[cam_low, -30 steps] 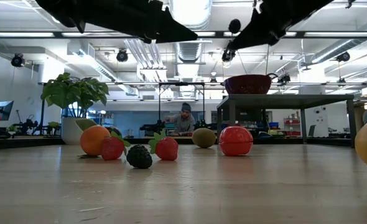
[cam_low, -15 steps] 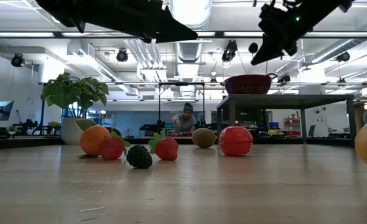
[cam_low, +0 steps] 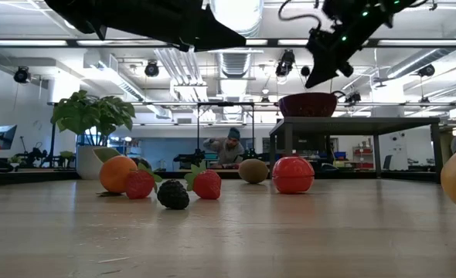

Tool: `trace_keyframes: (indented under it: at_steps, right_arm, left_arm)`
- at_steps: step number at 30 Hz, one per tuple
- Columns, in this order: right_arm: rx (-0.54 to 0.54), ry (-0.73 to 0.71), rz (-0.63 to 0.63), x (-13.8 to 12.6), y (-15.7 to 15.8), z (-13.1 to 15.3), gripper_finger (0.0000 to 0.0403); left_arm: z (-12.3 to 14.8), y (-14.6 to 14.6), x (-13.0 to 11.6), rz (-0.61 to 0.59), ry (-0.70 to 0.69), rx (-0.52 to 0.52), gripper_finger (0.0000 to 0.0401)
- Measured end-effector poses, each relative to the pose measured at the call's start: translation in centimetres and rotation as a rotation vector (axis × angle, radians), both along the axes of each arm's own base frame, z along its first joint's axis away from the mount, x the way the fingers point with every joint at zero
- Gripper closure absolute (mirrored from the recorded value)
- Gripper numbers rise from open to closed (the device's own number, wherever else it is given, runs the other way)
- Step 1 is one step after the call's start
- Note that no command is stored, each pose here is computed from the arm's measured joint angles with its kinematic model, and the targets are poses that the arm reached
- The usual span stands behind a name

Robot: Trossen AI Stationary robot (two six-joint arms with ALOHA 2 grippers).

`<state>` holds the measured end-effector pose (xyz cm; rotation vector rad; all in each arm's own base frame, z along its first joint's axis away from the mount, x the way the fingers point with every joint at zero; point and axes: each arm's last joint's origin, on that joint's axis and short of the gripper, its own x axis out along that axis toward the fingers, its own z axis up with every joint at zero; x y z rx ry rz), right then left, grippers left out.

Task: Pick & Place Fruit
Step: Put the black berry into the violet strainer bowl on the shelf

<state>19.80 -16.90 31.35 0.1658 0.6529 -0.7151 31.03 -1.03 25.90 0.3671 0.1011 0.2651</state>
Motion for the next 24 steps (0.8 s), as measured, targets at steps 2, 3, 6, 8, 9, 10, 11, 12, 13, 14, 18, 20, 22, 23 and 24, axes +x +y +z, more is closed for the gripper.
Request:
trace_keyframes:
  at_steps: [2,3,6,8,9,10,11,12,13,14,18,20,22,23,24]
  right_arm:
    - [0.021,0.052,0.003,0.6,-0.9,0.0,0.0394]
    - [0.032,0.073,0.000,0.9,-1.4,-0.1,0.0394]
    - [0.069,0.119,-0.011,1.8,-2.7,-0.3,0.0394]
    - [0.085,0.136,-0.017,2.3,-3.4,-0.3,0.0394]
    - [0.092,0.142,-0.020,2.5,-3.7,-0.3,0.0394]
    - [0.095,0.147,-0.019,2.7,-4.0,-0.2,0.0394]
    - [0.097,0.150,-0.019,3.0,-4.2,-0.2,0.0394]
    - [0.099,0.156,-0.017,3.2,-4.4,-0.2,0.0394]
    - [0.105,0.162,-0.015,3.3,-4.5,-0.1,0.0394]
    - [0.109,0.168,-0.014,3.5,-4.6,-0.1,0.0394]
    - [0.112,0.187,-0.026,3.6,-4.9,0.3,0.0394]
    - [0.117,0.195,-0.033,3.5,-4.9,0.4,0.0394]
    - [0.133,0.209,-0.040,3.3,-4.9,0.3,0.0394]
    - [0.138,0.215,-0.041,3.3,-4.8,0.2,0.0392]
    - [0.143,0.220,-0.041,3.2,-4.8,0.2,0.0390]
  left_arm:
    - [0.0,0.0,0.0,0.000,0.000,0.000,0.0105]
    - [0.0,0.0,0.0,0.000,0.000,0.000,0.0105]
    - [0.0,0.0,0.0,0.000,0.001,0.000,0.0105]
    - [0.0,0.0,0.0,0.000,0.001,0.000,0.0105]
    - [0.0,0.0,0.0,0.000,0.001,0.000,0.0105]
    - [0.0,0.0,0.0,0.000,0.001,0.000,0.0105]
    - [0.0,0.0,0.0,0.000,0.001,0.000,0.0105]
    - [0.0,0.0,0.0,0.000,0.001,0.000,0.0105]
    - [0.0,0.0,0.0,0.000,0.002,0.001,0.0105]
    - [0.0,0.0,0.0,0.000,0.002,0.001,0.0105]
    - [0.0,0.0,0.0,0.000,0.002,0.001,0.0105]
    - [0.0,0.0,0.0,0.000,0.003,0.003,0.0105]
    - [0.0,0.0,0.0,0.000,0.003,0.003,0.0105]
    - [0.0,0.0,0.0,0.000,0.002,0.003,0.0105]
    - [0.0,0.0,0.0,0.000,0.001,0.003,0.0105]
